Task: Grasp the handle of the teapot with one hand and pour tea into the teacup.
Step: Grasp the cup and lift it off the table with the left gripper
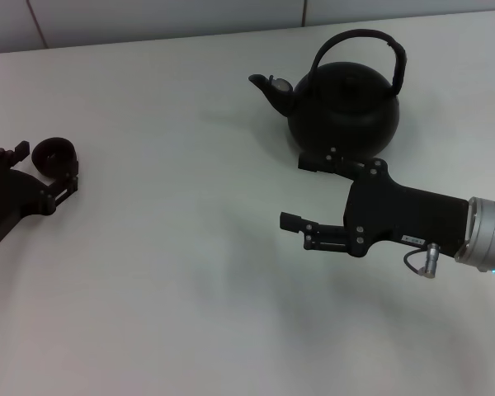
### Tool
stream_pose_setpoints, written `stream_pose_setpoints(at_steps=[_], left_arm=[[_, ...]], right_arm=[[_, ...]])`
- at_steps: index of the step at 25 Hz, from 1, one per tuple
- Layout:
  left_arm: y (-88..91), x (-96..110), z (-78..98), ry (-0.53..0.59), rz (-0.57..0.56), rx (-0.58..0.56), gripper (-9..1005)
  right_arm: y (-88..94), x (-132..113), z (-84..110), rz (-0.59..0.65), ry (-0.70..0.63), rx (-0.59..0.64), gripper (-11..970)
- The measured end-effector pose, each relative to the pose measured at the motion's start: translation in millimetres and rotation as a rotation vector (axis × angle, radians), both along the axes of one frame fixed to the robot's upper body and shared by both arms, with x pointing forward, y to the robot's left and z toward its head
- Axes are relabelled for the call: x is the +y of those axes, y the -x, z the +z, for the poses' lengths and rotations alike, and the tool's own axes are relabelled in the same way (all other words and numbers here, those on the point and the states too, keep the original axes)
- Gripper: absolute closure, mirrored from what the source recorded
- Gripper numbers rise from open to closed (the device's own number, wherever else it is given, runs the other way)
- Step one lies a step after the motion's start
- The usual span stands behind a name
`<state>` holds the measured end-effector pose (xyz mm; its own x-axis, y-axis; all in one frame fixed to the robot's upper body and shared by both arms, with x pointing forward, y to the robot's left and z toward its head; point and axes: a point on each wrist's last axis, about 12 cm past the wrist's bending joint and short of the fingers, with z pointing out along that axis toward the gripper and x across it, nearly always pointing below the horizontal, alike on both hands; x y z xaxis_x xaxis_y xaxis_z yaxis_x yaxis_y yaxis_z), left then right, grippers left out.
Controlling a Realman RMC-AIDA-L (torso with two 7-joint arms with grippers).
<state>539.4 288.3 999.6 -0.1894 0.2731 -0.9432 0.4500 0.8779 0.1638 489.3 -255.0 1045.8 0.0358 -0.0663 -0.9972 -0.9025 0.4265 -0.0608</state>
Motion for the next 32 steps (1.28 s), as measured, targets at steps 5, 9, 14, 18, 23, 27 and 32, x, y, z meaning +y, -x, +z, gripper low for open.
stream_pose_setpoints(at_steps=[5, 9, 14, 18, 23, 27, 32], left_arm=[[-0.1, -0.1, 0.0, -0.001, 0.000, 0.001, 210], [-0.8, -0.8, -1.1, -0.006, 0.001, 0.011, 213], [-1.9, -2.0, -1.5, -0.009, 0.002, 0.017, 215], [-1.8, -3.0, -1.8, -0.008, 0.001, 0.018, 218], [-1.8, -3.1, -1.8, -0.008, 0.001, 0.018, 221], [-2.0, -3.8, -0.9, -0.006, -0.004, 0.011, 223], [-2.0, -4.1, -0.7, -0.009, -0.007, 0.008, 297]], right_arm=[[0.7, -0.4, -0.4, -0.001, 0.000, 0.002, 131], [1.3, -0.8, -0.8, -0.003, 0.000, 0.003, 131], [1.4, -0.8, -0.8, -0.003, 0.000, 0.003, 132], [1.7, -1.0, -1.0, -0.004, 0.000, 0.004, 132], [2.4, -1.5, -1.5, -0.006, 0.000, 0.006, 132], [2.8, -1.7, -1.7, -0.006, 0.000, 0.006, 131], [3.0, -2.0, -1.8, -0.007, 0.001, 0.006, 131]])
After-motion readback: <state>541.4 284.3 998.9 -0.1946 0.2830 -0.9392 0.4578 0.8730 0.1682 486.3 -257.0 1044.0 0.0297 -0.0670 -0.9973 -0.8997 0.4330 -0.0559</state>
